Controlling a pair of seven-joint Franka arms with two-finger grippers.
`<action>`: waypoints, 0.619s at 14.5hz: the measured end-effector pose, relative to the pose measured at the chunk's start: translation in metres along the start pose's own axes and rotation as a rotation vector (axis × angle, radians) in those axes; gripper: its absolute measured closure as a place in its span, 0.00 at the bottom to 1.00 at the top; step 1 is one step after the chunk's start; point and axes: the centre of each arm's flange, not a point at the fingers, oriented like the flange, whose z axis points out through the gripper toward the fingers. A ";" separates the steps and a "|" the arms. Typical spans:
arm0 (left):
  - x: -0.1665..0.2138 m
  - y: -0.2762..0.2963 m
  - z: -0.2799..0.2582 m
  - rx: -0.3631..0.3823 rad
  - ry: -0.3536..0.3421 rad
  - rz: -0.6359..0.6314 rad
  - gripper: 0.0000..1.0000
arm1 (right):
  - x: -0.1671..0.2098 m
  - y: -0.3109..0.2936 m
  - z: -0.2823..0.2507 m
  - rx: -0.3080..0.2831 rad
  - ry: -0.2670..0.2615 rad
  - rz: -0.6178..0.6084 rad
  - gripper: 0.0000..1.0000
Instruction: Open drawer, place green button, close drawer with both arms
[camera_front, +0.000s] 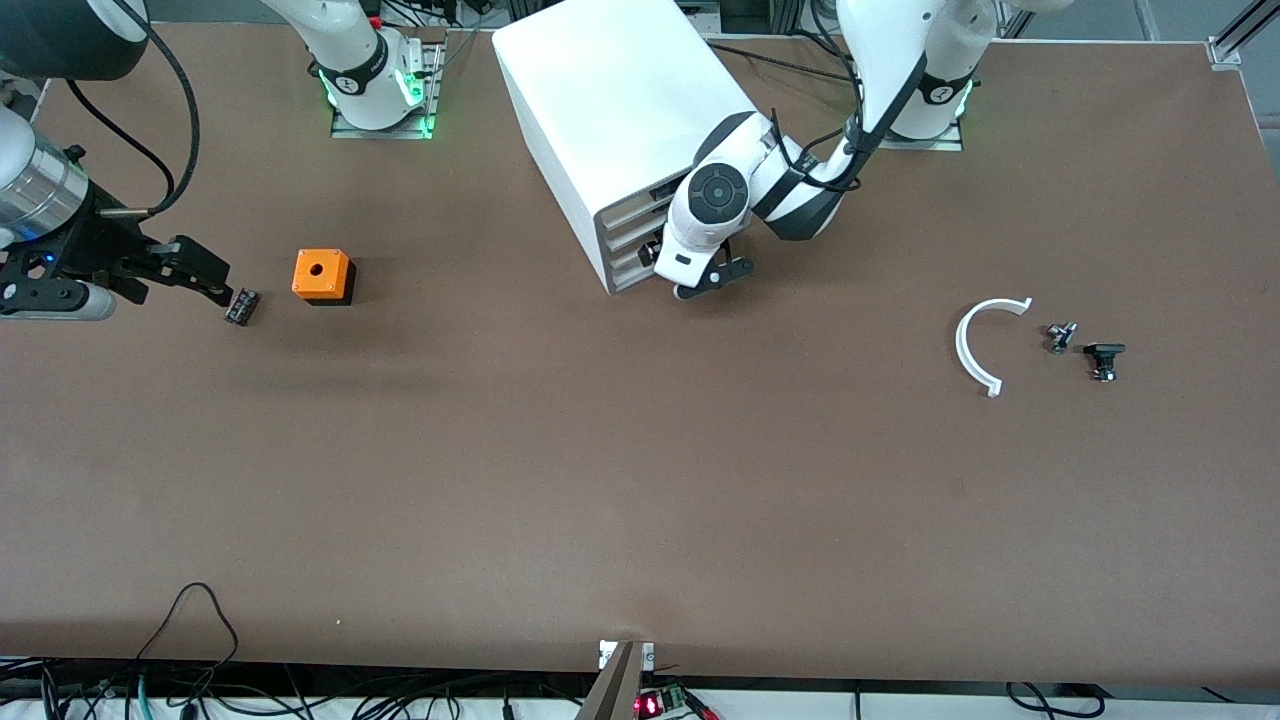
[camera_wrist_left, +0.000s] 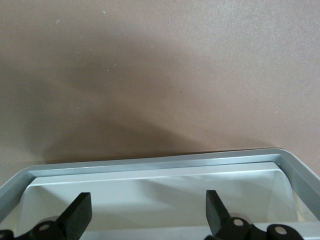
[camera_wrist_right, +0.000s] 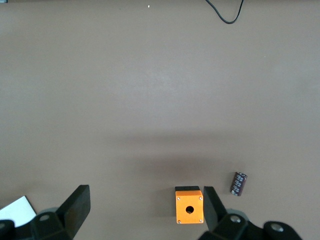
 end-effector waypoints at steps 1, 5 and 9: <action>0.000 0.000 0.000 0.002 -0.001 -0.001 0.00 | 0.000 0.000 -0.001 0.002 0.001 0.002 0.00; 0.001 0.000 -0.003 0.004 -0.003 -0.003 0.00 | 0.001 0.000 -0.004 0.004 0.007 0.004 0.00; 0.017 -0.002 -0.050 0.034 -0.032 0.012 0.00 | 0.002 -0.004 -0.009 0.006 0.019 -0.003 0.00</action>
